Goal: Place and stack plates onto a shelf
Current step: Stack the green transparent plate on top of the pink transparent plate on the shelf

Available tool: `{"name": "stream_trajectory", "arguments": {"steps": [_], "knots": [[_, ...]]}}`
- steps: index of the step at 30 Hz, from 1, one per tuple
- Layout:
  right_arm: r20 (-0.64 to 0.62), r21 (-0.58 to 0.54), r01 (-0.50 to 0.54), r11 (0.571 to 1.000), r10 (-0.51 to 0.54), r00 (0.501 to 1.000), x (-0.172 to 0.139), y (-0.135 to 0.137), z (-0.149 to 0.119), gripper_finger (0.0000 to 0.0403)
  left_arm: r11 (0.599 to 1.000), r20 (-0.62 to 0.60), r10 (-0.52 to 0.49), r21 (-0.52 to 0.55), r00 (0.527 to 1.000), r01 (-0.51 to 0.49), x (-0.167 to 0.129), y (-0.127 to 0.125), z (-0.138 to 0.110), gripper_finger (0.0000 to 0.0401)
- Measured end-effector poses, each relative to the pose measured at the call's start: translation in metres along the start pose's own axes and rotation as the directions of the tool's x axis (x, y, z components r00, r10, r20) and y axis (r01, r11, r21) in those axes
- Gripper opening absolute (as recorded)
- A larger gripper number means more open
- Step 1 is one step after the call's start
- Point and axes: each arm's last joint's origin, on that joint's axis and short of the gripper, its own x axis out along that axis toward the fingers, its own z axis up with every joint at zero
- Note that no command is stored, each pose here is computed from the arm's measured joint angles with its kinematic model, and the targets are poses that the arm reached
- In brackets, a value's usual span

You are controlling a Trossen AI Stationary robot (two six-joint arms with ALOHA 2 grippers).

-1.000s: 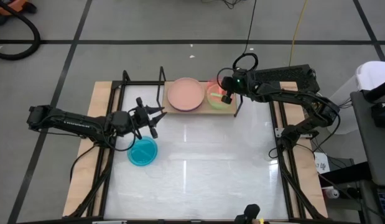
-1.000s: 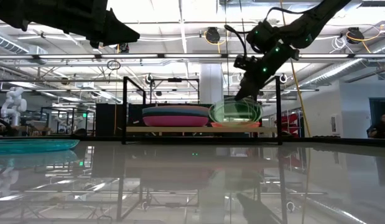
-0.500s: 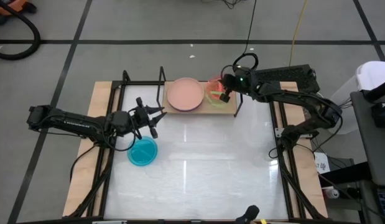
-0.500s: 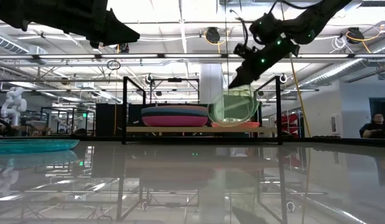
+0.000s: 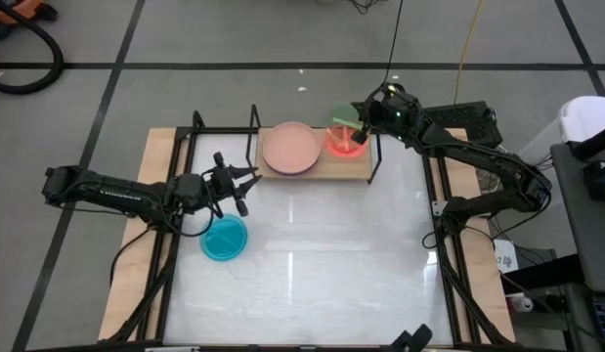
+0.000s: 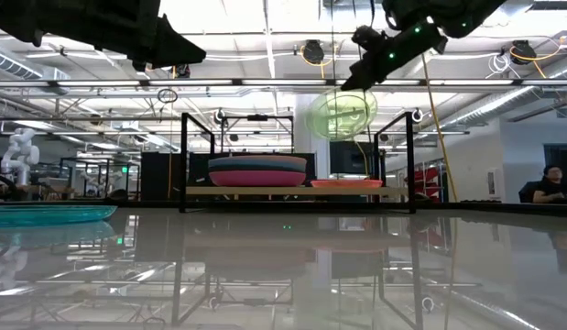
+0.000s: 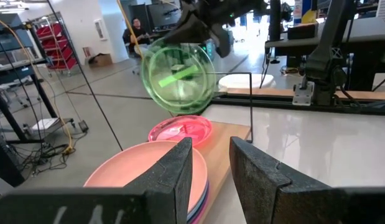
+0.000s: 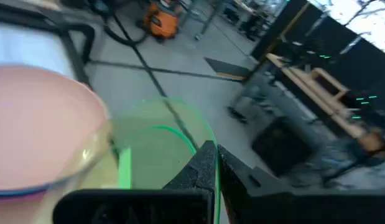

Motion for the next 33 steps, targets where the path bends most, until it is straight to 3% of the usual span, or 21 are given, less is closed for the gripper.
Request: {"name": "stream_trajectory", "arguments": {"steps": [7, 11, 16, 24, 33], "knots": [[-0.179, -0.086, -0.061, 0.994, 0.045, 0.983, 0.023, -0.018, 0.008, 0.0000, 1.000, -0.002, 0.011, 0.003, 1.000, -0.011, 0.001, 0.002, 0.000, 0.0113], [-0.284, -0.098, -0.186, 0.978, 0.151, 0.947, 0.044, -0.029, 0.014, 0.0000, 1.000, -0.004, 0.028, 0.004, 1.000, -0.028, 0.002, 0.005, -0.001, 0.0113], [-0.320, -0.129, -0.288, 0.949, 0.235, 0.918, 0.070, -0.040, 0.019, 0.0000, 0.999, -0.007, 0.049, 0.004, 0.999, -0.049, 0.004, 0.009, -0.001, 0.0113], [-0.376, -0.181, -0.393, 0.902, 0.305, 0.875, 0.102, -0.037, -0.001, 0.0000, 0.997, -0.010, 0.076, 0.007, 0.997, -0.076, 0.006, 0.014, -0.002, 0.0113], [-0.479, -0.128, -0.490, 0.862, 0.379, 0.792, 0.124, -0.017, -0.032, 0.0000, 0.997, -0.011, 0.081, 0.006, 0.997, -0.081, 0.006, 0.015, -0.002, 0.0113]]}}
